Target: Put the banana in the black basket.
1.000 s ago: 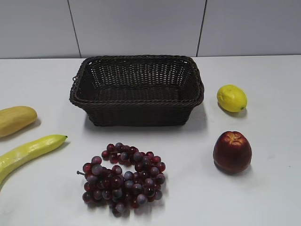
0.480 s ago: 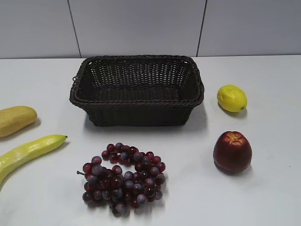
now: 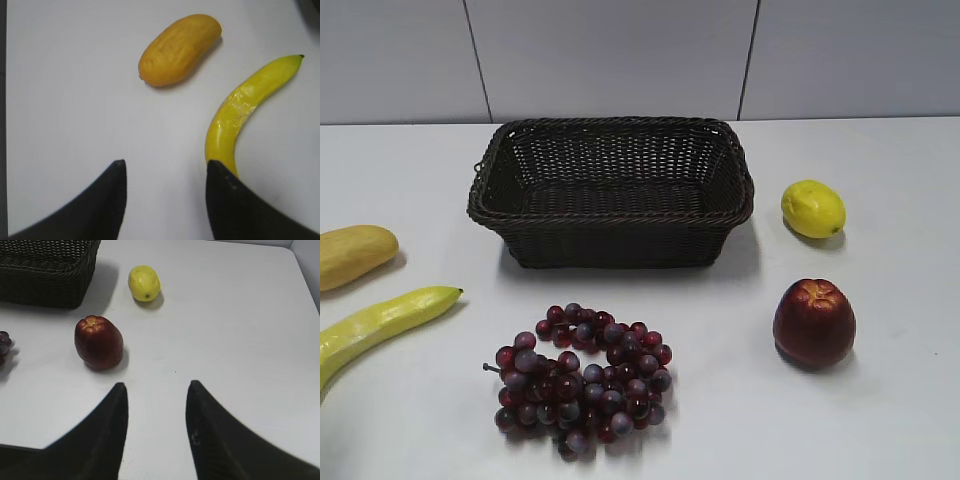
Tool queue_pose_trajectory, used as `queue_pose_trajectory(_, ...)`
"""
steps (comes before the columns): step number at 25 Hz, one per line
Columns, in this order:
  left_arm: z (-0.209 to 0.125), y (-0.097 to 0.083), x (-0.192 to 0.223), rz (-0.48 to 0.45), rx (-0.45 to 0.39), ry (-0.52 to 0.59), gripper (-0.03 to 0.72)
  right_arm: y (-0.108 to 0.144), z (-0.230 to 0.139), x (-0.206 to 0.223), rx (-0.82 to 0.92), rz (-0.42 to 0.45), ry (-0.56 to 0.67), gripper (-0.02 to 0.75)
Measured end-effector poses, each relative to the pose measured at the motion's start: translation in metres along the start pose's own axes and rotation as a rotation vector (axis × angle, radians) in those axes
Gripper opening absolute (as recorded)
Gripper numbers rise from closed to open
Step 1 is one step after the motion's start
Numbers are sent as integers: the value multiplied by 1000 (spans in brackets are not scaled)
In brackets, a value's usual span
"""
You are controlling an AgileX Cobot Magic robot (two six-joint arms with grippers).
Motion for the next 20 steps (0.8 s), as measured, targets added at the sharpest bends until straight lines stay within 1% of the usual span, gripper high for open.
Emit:
queue_pose_trajectory(3,16,-5,15,-23,67,-8,498,1,0,0,2,4,0,298)
queue_pose_trajectory(5,21,-16,28,-61,124,15,498,1,0,0,3,5,0,298)
queue_pose_trajectory(8,18,-37,47,-121,196,77,498,2,0,0,6,10,0,298)
queue_pose_trajectory(10,15,-46,58,-147,224,112,498,2,0,0,7,11,0,298)
queue_pose_trajectory(14,13,-50,81,-161,252,153,498,2,0,0,8,13,0,298)
queue_pose_trajectory(16,9,-52,92,-177,318,185,501,3,0,0,10,17,0,298)
queue_pose_trajectory(18,3,-54,102,-196,371,216,530,4,0,0,11,19,0,298)
queue_pose_trajectory(20,-3,-56,114,-214,396,256,584,4,0,0,12,20,0,298)
Point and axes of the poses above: a point on each arm's last joint axis where the gripper is mounted, x pointing out along that axis toward the gripper, y along the wrist's bending axis when the last joint is at zero, z = x × y, the point moved 10 cm from there along x, pointing out along that axis toward the gripper, and after that the axes turned 3 degrees about x, right-handed, at the moved point
